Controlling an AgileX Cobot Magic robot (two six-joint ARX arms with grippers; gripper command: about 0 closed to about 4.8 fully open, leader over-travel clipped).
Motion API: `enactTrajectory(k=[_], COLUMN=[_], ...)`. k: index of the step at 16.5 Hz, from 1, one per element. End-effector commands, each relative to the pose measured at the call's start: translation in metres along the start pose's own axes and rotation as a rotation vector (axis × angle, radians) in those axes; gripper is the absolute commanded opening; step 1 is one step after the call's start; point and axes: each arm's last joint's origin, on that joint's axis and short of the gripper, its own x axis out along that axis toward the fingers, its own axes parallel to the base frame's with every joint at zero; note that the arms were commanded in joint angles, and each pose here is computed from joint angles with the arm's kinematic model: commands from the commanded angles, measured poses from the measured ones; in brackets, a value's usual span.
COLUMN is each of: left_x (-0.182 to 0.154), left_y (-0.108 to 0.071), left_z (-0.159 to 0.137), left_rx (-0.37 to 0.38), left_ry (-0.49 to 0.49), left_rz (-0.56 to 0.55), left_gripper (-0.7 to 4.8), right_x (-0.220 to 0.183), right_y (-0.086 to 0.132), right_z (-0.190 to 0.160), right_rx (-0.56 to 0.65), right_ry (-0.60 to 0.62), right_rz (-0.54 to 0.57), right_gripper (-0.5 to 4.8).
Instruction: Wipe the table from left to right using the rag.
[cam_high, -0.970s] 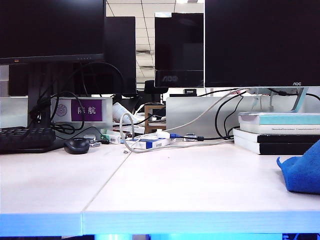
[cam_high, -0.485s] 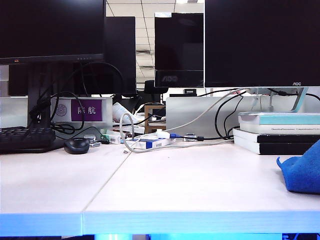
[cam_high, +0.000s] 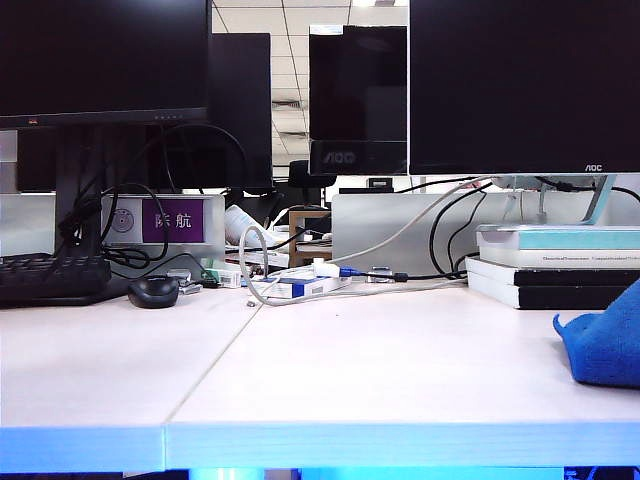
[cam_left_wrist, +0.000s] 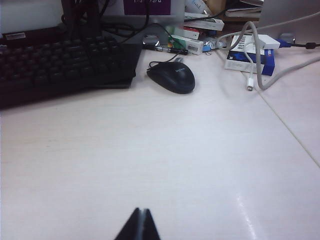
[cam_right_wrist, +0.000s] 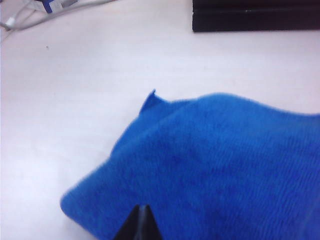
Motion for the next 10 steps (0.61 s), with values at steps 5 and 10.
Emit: enactTrajectory(k=[5,10], left_x=[0.000,0.000], left_y=[0.000,0.000], left_z=[-0.002,-0.002], left_rx=[0.000,0.000], left_ry=[0.006,0.006], left_rz=[0.001,0.000], left_gripper=[-0.03,-0.03], right_x=[-0.003,-0.003], right_y=[-0.022,-0.030], right_z=[0.009,0.009], right_rx=[-0.025,-0.067], right_ry=[-0.194,-0.192], right_rz=[-0.246,-0.286], right_gripper=[-0.01,-0.01])
